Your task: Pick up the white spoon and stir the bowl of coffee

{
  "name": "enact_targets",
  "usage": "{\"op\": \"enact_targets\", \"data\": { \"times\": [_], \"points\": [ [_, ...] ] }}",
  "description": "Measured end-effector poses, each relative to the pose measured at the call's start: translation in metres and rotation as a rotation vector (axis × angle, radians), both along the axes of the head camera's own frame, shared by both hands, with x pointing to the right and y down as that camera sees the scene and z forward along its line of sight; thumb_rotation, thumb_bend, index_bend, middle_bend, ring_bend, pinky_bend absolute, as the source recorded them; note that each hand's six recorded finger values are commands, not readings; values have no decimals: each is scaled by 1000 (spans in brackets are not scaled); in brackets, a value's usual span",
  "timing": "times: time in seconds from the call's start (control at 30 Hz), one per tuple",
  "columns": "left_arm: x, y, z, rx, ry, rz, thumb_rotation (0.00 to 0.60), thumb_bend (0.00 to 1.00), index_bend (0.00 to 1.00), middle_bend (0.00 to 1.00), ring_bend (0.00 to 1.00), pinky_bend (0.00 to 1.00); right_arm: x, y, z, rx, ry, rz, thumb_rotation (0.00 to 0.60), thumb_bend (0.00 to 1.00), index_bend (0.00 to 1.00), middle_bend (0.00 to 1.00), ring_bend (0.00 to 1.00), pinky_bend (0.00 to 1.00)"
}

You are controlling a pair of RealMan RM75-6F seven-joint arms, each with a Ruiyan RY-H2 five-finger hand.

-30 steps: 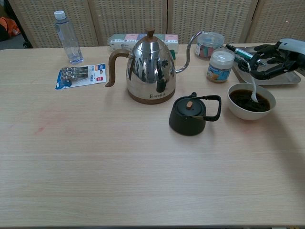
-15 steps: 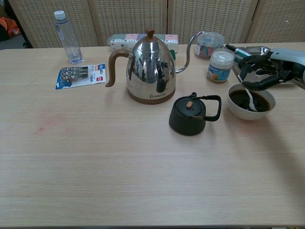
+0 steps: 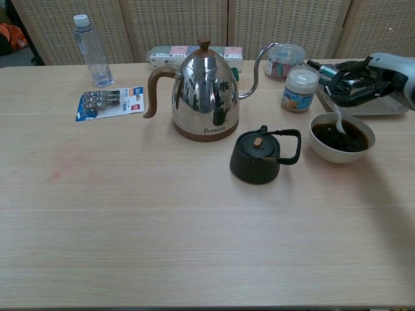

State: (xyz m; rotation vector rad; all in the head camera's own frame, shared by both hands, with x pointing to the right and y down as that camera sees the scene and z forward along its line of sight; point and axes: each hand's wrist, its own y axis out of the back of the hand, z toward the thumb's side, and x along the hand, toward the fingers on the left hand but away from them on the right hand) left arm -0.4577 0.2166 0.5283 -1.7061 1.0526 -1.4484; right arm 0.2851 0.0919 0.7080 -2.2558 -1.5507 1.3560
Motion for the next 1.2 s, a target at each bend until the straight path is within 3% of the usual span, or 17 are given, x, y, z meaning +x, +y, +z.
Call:
{"op": "enact_targets", "data": {
  "times": [0.3, 0.73, 0.97, 1.2],
  "points": [
    [5, 4, 1, -5, 0, 17, 600, 0, 0, 0, 0, 0, 29, 16, -22, -15, 18, 0, 600, 546, 558, 0, 0, 0],
    [3, 4, -3, 2, 13, 14, 600, 0, 0, 0, 0, 0, 4, 44, -23, -74, -31, -63, 600, 546, 558, 0, 0, 0],
    [0, 3, -3, 2, 11, 12, 600, 0, 0, 0, 0, 0, -26, 32, -10, -62, -71, -65, 600, 555, 558, 0, 0, 0],
    [1, 2, -1, -1, 3, 12, 600, 0, 0, 0, 0, 0, -21, 14, 0, -37, -36, -29, 600, 556, 558, 0, 0, 0]
  ]
}}
